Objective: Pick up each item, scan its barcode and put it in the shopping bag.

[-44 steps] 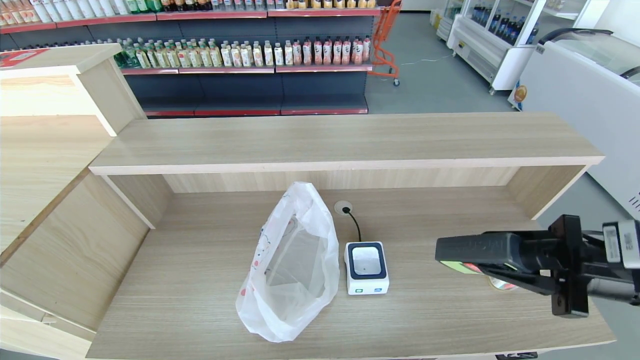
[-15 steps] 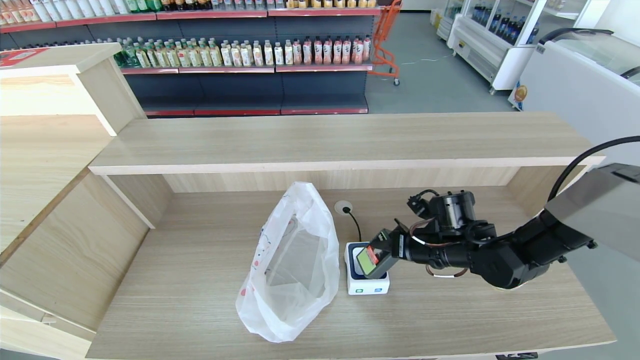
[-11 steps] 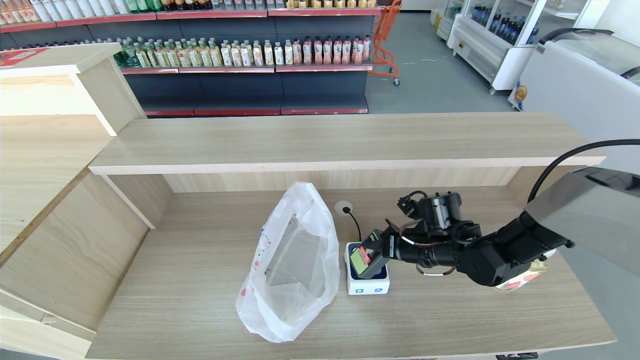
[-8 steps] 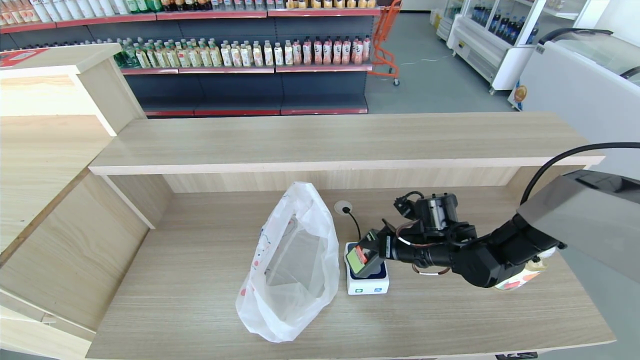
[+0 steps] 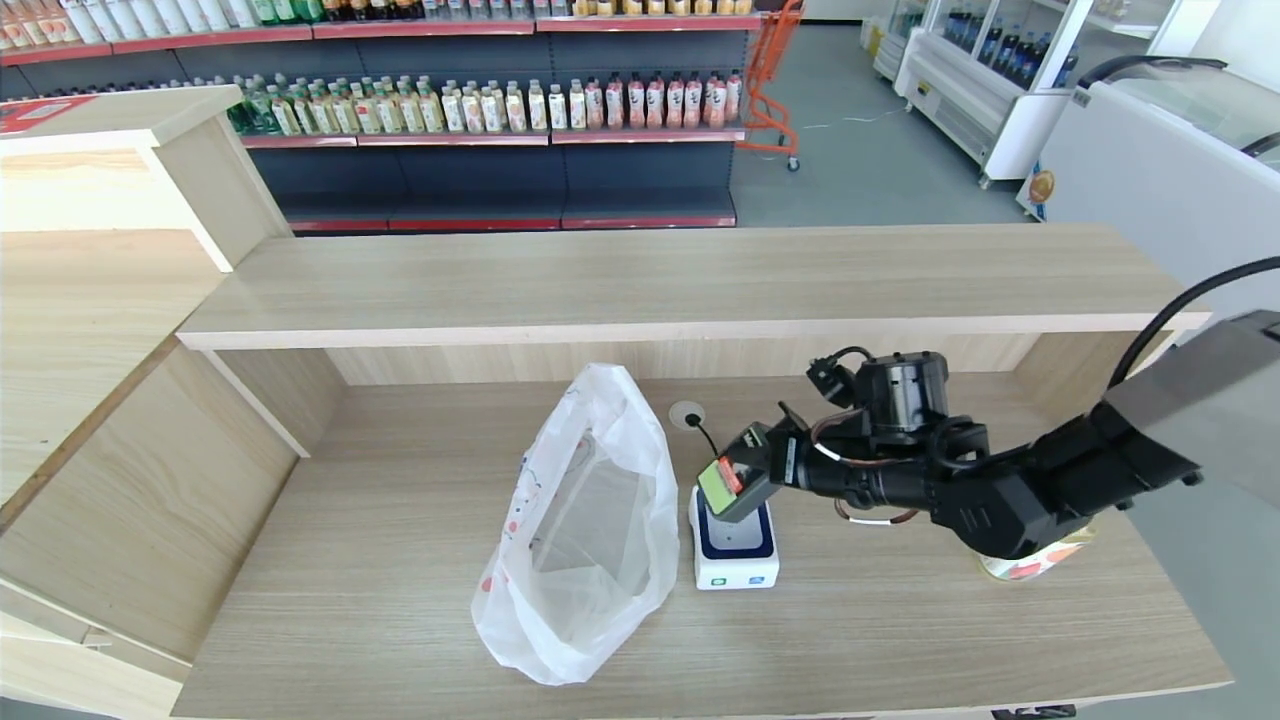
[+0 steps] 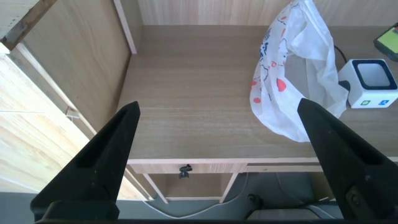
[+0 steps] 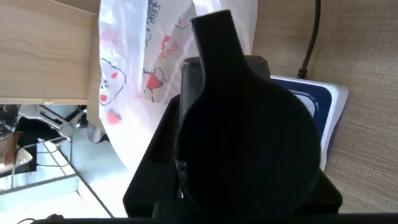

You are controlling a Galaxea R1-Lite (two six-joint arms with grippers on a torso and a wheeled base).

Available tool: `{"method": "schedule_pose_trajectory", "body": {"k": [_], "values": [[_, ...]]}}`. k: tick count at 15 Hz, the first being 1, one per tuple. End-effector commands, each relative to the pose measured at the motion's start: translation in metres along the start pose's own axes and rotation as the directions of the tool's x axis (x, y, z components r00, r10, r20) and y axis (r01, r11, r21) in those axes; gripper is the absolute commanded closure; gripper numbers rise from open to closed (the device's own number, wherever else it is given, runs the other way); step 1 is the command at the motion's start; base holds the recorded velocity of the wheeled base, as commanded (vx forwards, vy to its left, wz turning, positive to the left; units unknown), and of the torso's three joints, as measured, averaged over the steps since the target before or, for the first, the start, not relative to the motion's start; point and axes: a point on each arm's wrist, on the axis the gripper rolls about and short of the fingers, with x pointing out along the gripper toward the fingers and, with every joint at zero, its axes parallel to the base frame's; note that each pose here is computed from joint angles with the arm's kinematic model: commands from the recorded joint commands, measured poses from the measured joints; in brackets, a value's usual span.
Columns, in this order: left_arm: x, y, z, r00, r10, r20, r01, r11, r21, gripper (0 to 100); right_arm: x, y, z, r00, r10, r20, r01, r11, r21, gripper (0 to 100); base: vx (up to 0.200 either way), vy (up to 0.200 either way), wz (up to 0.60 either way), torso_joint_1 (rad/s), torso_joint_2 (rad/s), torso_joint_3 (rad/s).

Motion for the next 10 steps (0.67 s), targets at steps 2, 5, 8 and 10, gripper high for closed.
{"method": "schedule_pose_trajectory", "body": {"k": [2,5,8,10], "values": [[0.0,0.0,0.0,1.0,0.0,0.001,0.0,1.0,0.0,0,-0.087,0.037,0.03,0.985,0.04,0.166,-0.014,0.988,-0.152,100,0.0,0.0,0.0,0.0,0.0,0.0],[0.0,0.0,0.0,1.0,0.0,0.001,0.0,1.0,0.0,0,-0.116,0.021,0.02,0.982,-0.023,0.187,0.085,0.939,-0.334,100,0.0,0.0,0.0,0.0,0.0,0.0],[0.0,0.0,0.0,1.0,0.0,0.001,0.0,1.0,0.0,0,-0.131,0.022,0.008,0.978,-0.022,0.208,0.094,0.935,-0.343,100,0.0,0.0,0.0,0.0,0.0,0.0],[0.0,0.0,0.0,1.0,0.0,0.001,0.0,1.0,0.001,0,-0.137,0.025,0.007,0.977,-0.019,0.214,0.093,0.935,-0.343,100,0.0,0.0,0.0,0.0,0.0,0.0]]}}
